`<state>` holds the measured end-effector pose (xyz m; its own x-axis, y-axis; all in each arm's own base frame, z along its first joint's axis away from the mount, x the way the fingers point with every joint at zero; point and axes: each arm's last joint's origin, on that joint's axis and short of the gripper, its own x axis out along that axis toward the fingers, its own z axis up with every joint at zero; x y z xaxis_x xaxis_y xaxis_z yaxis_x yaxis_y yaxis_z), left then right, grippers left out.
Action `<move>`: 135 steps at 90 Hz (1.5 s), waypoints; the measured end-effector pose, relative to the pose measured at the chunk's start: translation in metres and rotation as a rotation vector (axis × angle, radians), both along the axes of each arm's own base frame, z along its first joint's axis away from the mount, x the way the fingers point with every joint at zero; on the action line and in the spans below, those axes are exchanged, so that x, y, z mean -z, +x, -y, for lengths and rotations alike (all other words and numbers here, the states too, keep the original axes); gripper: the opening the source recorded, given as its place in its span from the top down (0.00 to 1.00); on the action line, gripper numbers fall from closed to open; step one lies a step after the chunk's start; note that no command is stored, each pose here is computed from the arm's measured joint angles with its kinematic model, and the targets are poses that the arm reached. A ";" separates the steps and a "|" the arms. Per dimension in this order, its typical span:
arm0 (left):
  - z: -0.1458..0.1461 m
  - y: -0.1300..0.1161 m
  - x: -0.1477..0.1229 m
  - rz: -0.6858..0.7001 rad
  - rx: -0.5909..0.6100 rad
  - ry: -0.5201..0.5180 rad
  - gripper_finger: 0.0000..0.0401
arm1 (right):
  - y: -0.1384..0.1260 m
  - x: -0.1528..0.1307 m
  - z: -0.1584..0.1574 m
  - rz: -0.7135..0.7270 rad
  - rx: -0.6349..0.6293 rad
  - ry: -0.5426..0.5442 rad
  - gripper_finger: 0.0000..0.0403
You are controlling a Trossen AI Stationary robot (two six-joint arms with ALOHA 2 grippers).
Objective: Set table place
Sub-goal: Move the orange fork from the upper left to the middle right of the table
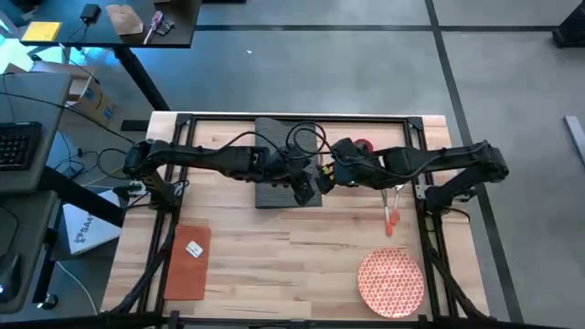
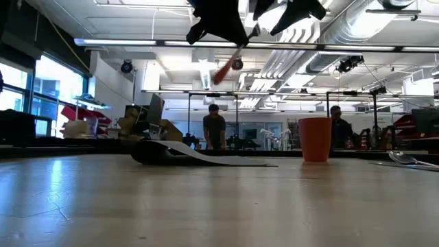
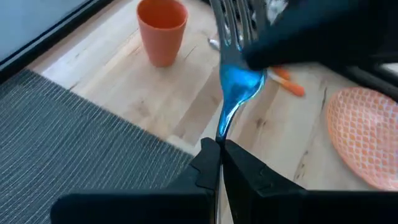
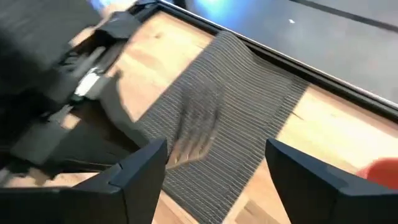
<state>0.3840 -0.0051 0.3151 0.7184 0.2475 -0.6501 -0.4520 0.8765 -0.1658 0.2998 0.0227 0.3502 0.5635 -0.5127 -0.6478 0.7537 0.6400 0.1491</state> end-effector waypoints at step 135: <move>0.014 -0.027 -0.024 -0.023 0.080 0.023 1.00 | -0.129 0.103 0.017 -0.306 -0.337 0.515 1.00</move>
